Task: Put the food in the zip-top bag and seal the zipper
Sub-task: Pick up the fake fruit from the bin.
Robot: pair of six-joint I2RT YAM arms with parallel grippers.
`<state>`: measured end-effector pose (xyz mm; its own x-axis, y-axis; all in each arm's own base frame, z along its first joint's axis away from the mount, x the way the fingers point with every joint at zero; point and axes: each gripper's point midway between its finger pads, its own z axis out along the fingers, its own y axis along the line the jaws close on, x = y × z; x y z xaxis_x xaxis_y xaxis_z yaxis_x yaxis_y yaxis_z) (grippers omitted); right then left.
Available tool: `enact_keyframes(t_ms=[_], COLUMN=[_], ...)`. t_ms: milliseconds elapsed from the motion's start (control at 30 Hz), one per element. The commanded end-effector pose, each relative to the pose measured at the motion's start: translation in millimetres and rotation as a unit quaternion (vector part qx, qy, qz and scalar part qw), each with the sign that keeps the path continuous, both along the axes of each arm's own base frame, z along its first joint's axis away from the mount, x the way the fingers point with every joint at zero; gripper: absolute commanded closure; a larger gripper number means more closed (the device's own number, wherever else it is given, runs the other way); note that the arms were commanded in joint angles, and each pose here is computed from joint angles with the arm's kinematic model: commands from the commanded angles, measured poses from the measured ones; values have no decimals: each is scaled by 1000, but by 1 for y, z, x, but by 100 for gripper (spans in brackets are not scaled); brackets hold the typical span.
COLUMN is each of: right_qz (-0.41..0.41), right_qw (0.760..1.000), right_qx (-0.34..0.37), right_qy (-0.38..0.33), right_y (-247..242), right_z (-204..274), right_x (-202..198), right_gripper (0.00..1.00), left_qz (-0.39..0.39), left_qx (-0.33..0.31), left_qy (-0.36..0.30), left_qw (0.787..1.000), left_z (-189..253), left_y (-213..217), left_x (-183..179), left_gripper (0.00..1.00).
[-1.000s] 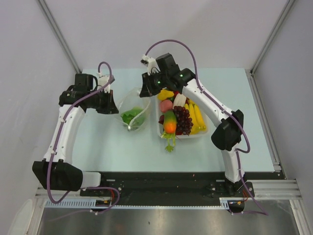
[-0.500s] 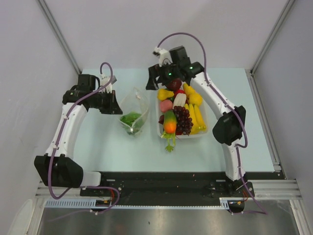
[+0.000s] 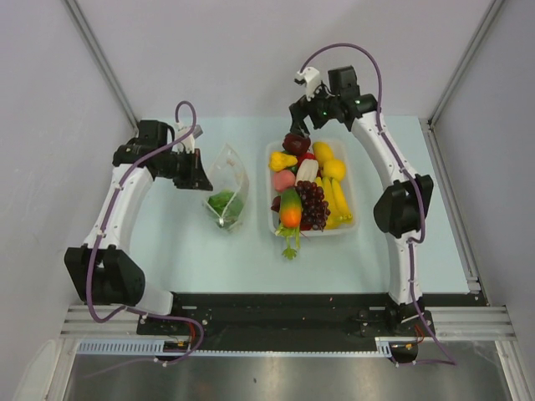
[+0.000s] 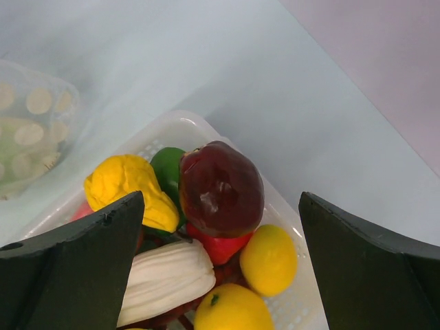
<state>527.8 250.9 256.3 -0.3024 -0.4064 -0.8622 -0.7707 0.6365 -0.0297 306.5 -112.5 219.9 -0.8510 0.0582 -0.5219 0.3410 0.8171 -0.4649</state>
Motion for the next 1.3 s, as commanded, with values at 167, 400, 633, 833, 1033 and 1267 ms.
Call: enact_keyframes(t_ms=[167,400,633,833,1033,1267], right_qz=[71,75,73,66,75,186], right_qw=[995,992,991,993,994,961], right_qx=[-66,-99,-106,-87,20,178], right_qy=[-33,-38,-38,-46,-80,-97], right_y=[11,11,7,-3,19,87], right_z=[-46,-83,-91,-55,45,149], right_x=[16,31,34,23,-11,-113], right_gripper=[0,0,21,56,68,70], left_qz=[-8,-8,-8,-11,-13,-16], left_qx=[-10,-9,-7,-14,-26,-57], left_qy=[-22,-20,-21,-20,-12,-3], left_qw=[1000,1000,1000,1000,999,998], left_z=[16,15,14,15,14,19], left_y=[-5,-5,-4,-7,-10,-17], left_x=[8,7,7,5,3,3], left_gripper=[100,100,100,100,100,100])
